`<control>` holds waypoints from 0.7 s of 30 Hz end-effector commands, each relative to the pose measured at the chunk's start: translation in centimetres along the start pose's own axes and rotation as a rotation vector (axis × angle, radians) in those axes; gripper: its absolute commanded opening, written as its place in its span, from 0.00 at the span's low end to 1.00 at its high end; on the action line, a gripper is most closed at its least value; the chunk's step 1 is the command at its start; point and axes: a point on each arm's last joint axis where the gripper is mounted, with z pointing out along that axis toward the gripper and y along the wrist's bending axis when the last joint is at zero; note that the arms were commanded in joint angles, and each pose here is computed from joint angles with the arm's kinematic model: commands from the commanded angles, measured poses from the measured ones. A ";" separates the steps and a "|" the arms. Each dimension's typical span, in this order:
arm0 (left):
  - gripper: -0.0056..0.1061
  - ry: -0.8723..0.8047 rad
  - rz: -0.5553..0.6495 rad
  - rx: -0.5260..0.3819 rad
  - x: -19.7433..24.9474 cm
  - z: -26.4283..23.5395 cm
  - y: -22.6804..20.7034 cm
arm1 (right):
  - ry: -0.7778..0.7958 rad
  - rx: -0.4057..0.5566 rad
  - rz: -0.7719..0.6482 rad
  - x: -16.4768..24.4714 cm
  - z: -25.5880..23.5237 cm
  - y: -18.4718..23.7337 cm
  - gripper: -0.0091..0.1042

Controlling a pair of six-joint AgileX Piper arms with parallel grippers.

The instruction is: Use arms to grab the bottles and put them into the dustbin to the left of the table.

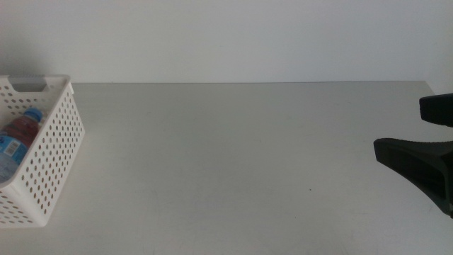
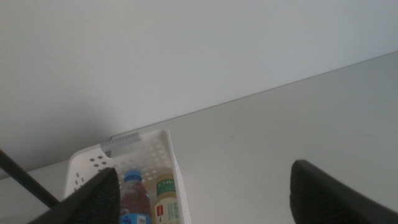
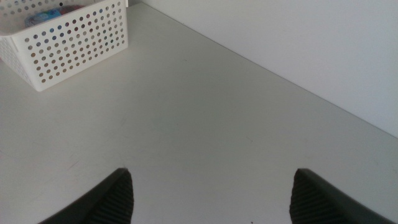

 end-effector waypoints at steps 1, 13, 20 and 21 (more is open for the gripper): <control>0.89 -0.081 -0.016 -0.008 -1.0 -0.2 0.1 | -0.096 0.010 0.006 -1.0 -0.3 -0.1 0.64; 0.89 -0.334 -0.089 -0.018 6.5 1.1 -1.7 | -0.068 0.155 -0.066 6.7 -0.4 -0.8 0.64; 0.89 -0.284 -0.133 -0.004 14.0 2.8 -3.2 | -0.088 0.446 0.047 11.4 -2.4 -2.5 0.64; 0.89 -0.272 -0.163 0.009 15.0 3.0 -3.5 | -0.086 0.481 0.058 12.2 -2.6 -2.5 0.64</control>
